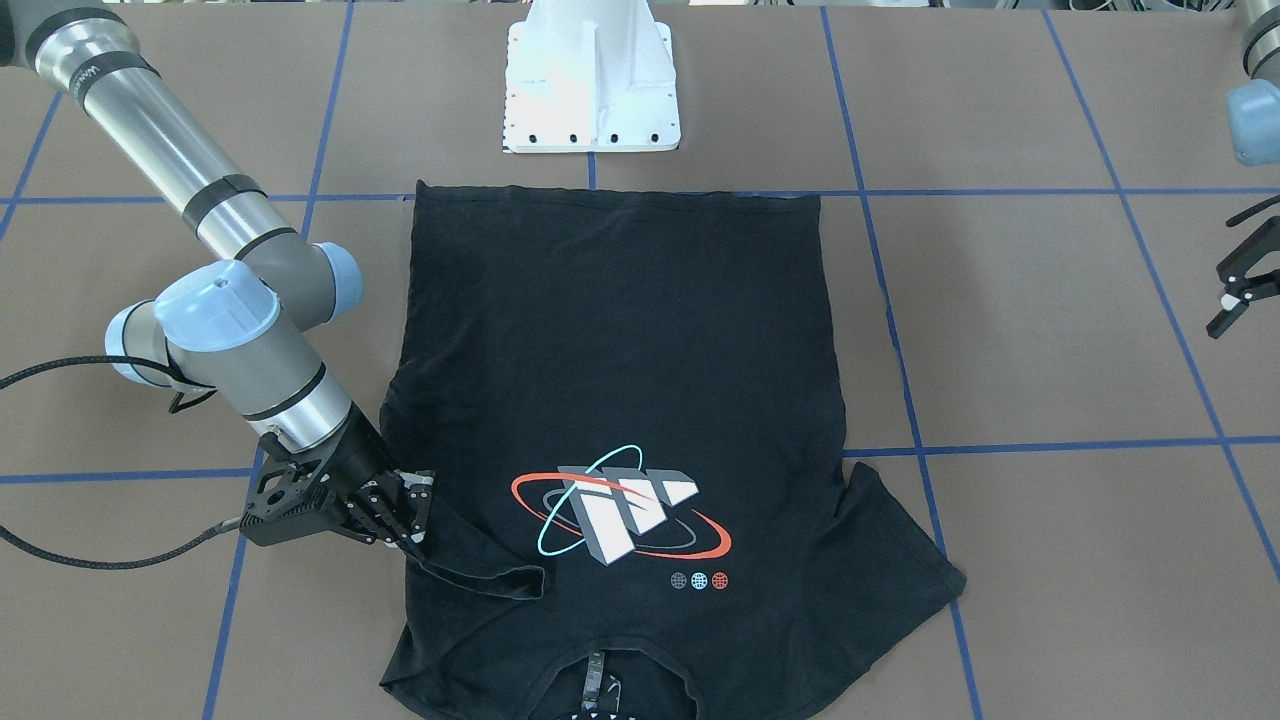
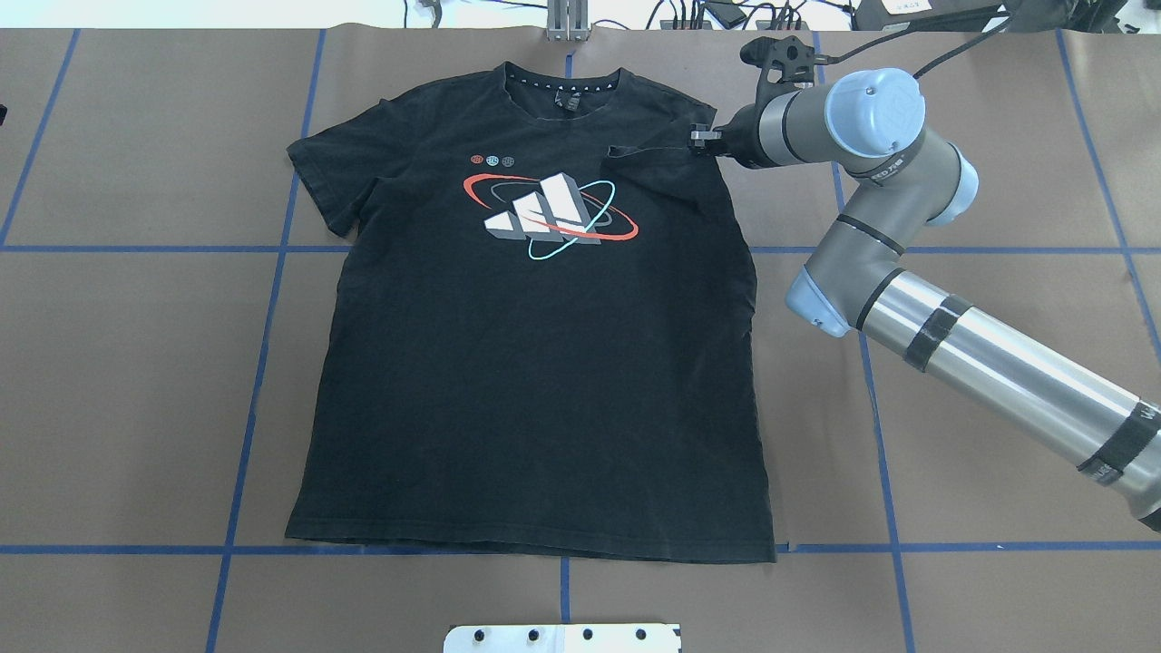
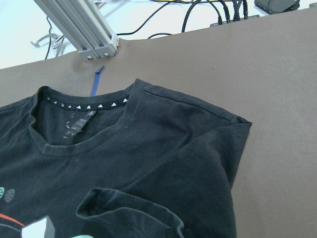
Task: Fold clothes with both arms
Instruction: 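Grasp the sleeve with the right gripper and fold it inward over the shirt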
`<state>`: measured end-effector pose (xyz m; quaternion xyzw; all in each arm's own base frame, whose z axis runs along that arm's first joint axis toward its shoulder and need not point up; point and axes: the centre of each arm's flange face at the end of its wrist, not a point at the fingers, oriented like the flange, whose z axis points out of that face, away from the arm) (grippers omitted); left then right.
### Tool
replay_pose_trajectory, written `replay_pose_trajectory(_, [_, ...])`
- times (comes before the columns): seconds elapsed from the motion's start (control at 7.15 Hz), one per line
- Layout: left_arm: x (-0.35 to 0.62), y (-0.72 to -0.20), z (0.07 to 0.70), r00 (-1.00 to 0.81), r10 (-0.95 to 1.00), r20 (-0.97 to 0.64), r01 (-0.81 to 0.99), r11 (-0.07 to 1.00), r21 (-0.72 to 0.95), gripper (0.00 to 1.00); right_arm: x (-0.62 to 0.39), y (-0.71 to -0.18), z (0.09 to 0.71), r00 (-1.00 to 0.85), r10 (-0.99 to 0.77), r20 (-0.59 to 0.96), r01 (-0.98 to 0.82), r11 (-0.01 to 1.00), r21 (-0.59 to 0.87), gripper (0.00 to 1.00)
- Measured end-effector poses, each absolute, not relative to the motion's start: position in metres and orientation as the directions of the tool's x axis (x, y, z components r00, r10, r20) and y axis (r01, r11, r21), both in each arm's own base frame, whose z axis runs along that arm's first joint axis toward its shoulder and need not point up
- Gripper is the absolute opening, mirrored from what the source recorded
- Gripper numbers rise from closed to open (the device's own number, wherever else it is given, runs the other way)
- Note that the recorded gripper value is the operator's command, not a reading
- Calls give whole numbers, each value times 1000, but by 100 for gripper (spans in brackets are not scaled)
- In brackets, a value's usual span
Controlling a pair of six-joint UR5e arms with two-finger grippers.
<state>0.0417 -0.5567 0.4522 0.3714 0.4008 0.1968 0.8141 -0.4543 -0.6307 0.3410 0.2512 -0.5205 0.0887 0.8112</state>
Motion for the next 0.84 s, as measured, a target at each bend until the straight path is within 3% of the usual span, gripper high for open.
replay_pose_trajectory(0.28, [42,-557,453,601,617,-507,-23,648,762,100,-487,-603,329,465,-158,871,-427,822,377,22])
replay_pose_trajectory(0.42, [42,-557,452,601,617,-507,-22,648,761,100,-504,-587,328,496,-202,845,-419,796,437,82])
replay_pose_trajectory(0.56, [42,-557,452,601,617,-508,-22,648,761,100,-516,-570,332,527,-252,812,-395,773,496,99])
replay_pose_trajectory(0.84, [44,-559,453,600,618,-508,-24,649,761,100,-523,-537,345,560,-300,772,-372,742,559,100])
